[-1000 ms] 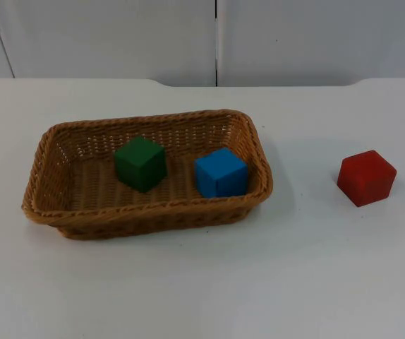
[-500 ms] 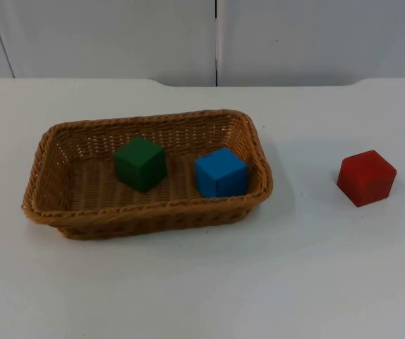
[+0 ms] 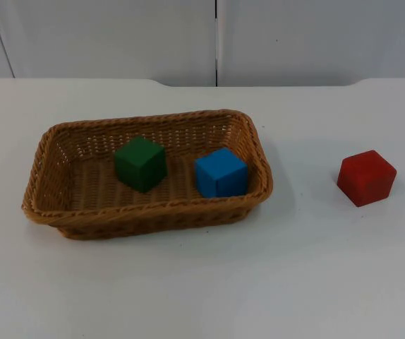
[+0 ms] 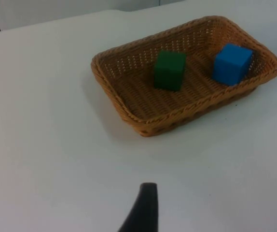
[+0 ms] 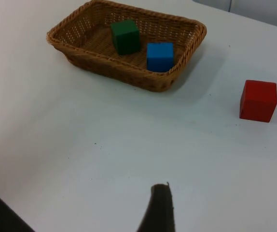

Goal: Pick up one cube with each hand and place exactly two cubes into the same basket, leaving the remaining cube outside.

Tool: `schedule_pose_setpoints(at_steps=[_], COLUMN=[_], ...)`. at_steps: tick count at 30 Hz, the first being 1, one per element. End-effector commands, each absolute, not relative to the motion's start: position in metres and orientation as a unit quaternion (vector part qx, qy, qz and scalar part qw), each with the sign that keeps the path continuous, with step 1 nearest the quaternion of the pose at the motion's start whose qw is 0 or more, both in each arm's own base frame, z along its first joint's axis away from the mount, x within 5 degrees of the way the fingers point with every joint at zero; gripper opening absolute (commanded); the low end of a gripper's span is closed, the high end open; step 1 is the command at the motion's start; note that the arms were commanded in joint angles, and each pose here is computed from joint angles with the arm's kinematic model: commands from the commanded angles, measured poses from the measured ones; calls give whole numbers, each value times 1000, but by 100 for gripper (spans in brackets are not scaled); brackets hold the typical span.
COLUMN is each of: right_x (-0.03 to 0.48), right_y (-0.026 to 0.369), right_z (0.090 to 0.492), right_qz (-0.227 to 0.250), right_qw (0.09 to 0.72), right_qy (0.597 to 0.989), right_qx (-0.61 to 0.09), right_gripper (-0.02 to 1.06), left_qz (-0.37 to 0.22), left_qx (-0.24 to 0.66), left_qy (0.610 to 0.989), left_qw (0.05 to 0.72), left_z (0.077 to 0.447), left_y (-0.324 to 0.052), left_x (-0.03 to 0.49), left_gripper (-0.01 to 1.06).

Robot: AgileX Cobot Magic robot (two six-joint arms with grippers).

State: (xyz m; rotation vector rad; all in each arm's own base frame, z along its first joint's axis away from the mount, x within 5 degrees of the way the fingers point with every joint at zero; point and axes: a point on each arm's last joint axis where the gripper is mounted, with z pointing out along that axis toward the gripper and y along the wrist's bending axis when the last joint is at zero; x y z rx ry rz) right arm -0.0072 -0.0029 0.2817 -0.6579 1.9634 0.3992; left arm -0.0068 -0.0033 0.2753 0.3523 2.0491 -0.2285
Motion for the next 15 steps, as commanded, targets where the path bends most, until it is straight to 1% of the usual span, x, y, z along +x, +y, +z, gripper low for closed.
schedule_pose_setpoints(at_steps=[1,3,4,6,7,8,10,11,15], right_x=[-7,-7,-7,-7,-7,-7,-7,-7,-7], right_y=[-3,-3,-3,-3,-3,-3,-3,-3,-3], right_z=[280,280,280,280,280,280,280,280,280], right_qz=[163,163,163,163,163,163,163,163,163], right_qw=[494,494,494,494,494,494,494,494,494], right_qy=[810,810,810,810,810,810,810,810,810], right_qx=[-271,-271,-271,-271,-271,-271,-271,-271,-271], right_gripper=[67,68,71,81,81,88,101,105,105], left_qz=[-94,-94,-94,-94,-94,-93,-93,-93,-93], left_qx=[141,141,141,141,141,140,140,140,140], left_qy=[846,846,846,846,846,847,847,847,847], left_qw=[505,505,505,505,505,505,505,505,505], left_z=[275,275,275,275,275,275,275,275,275], left_y=[-3,-3,-3,-3,-3,-3,-3,-3,-3], left_x=[-6,-6,-6,-6,-6,-6,-6,-6,-6], left_gripper=[80,81,85,100,100,105,105,105,105])
